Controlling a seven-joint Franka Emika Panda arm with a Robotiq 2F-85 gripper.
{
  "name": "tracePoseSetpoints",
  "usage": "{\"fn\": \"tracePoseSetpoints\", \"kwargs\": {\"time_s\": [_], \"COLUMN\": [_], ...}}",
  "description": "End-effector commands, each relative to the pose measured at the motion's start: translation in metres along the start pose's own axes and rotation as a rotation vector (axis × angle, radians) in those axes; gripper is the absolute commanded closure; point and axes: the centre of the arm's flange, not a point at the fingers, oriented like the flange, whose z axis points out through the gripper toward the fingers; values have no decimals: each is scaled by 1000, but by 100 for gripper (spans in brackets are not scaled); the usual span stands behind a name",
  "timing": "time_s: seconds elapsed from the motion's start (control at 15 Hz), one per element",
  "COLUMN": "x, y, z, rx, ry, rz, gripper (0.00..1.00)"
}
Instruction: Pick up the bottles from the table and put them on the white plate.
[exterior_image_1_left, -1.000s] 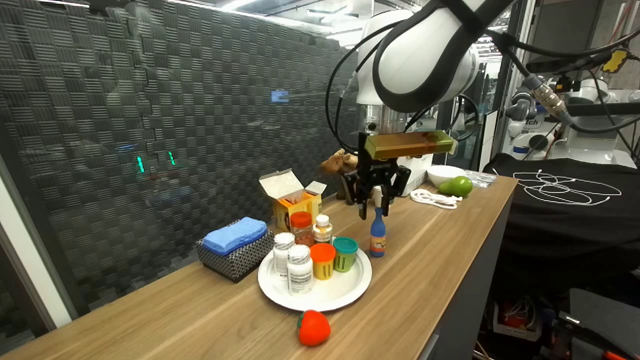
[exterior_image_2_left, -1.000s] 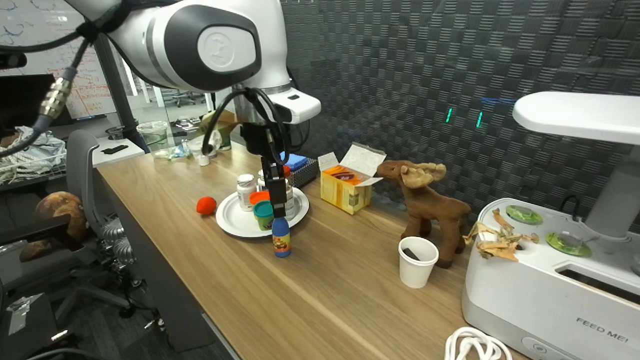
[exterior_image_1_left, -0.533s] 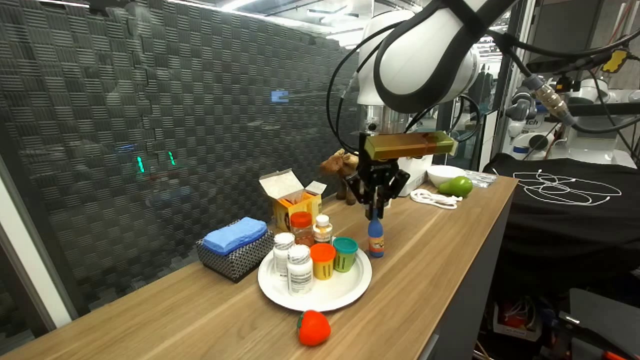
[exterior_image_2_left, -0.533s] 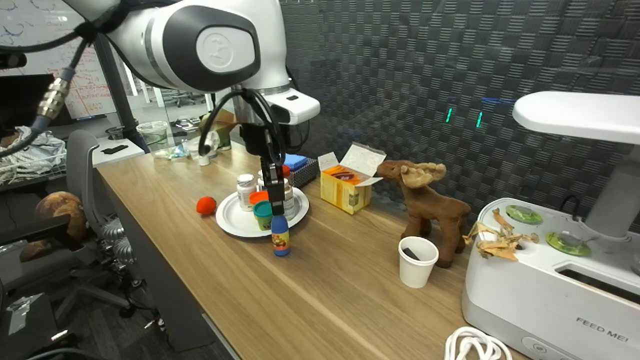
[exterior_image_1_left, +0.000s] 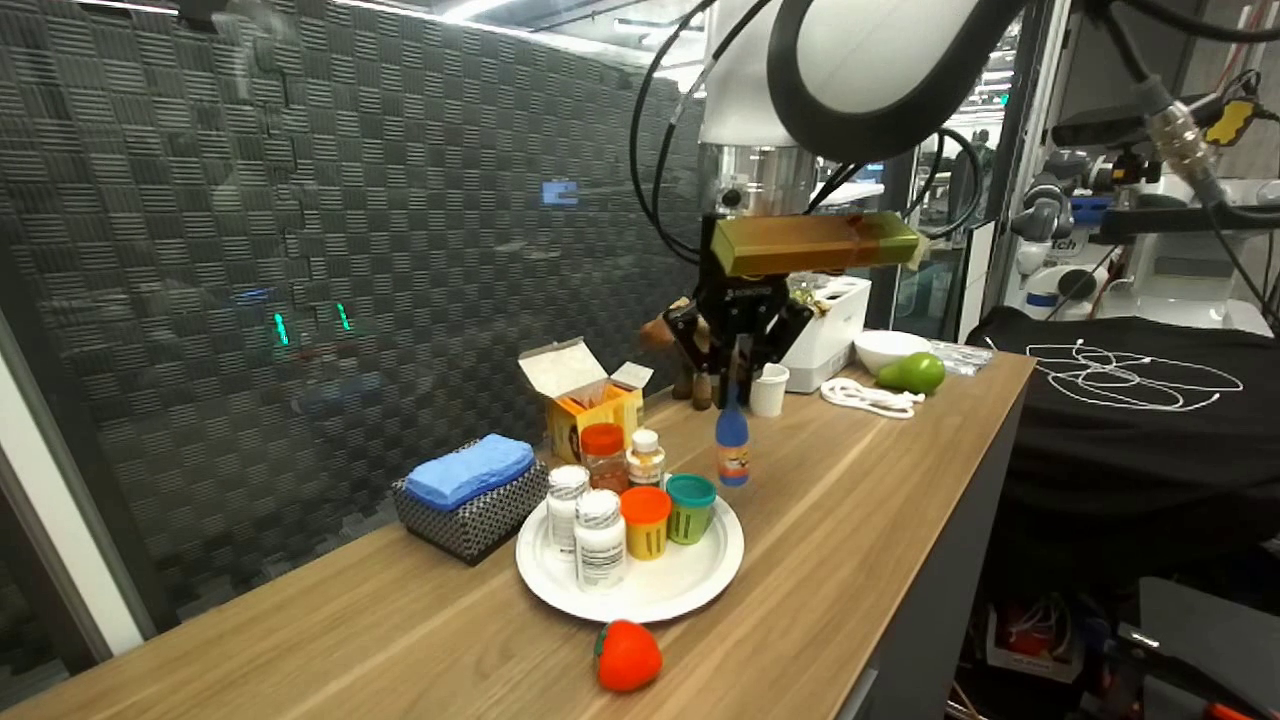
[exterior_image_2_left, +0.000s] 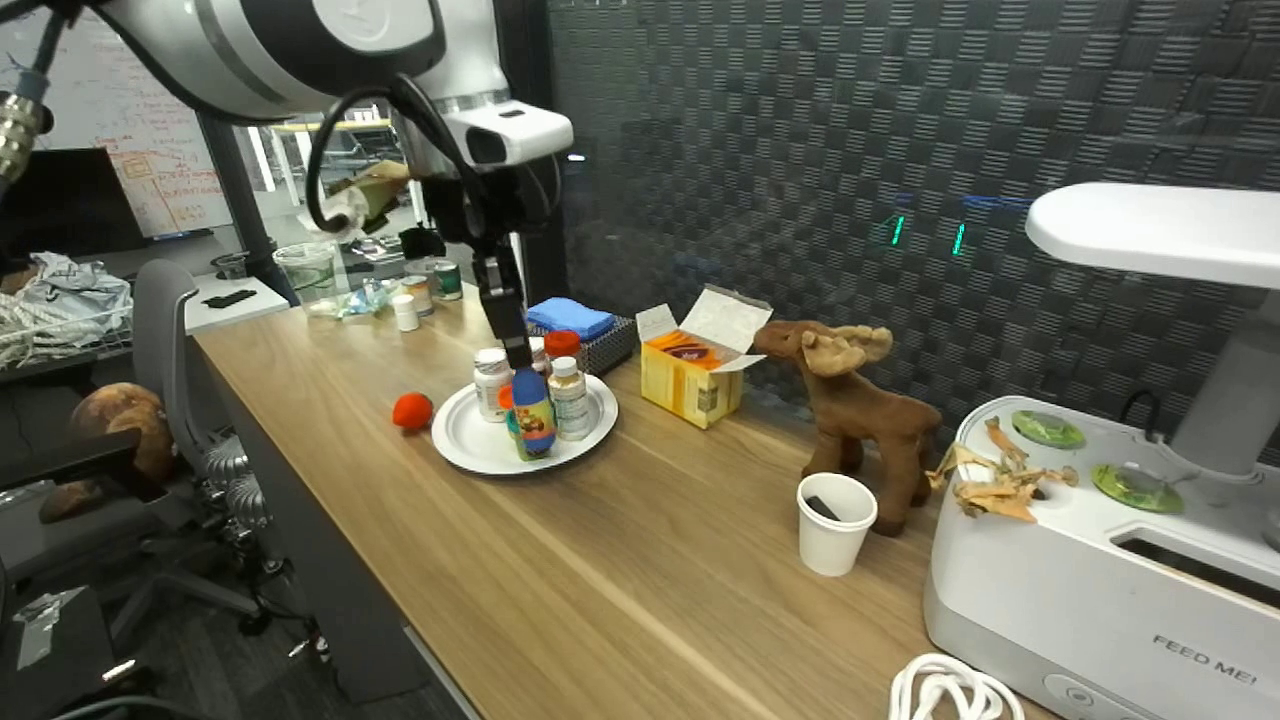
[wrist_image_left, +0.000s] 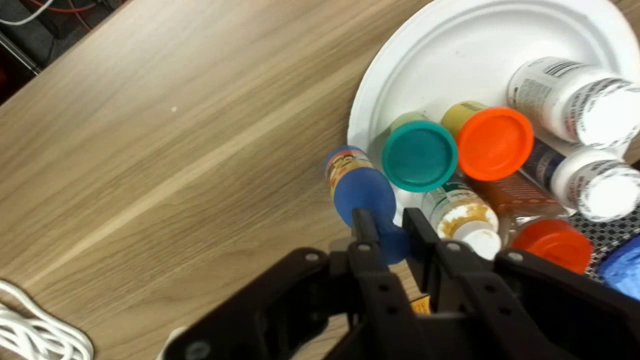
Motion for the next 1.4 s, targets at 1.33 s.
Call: {"fn": "tracePoseSetpoints", "kwargs": {"time_s": [1.33], "x": [-57], "y": [-42], "z": [30], "rx": [102], "ry": [22], "rz": [-209], "gripper": [95]}}
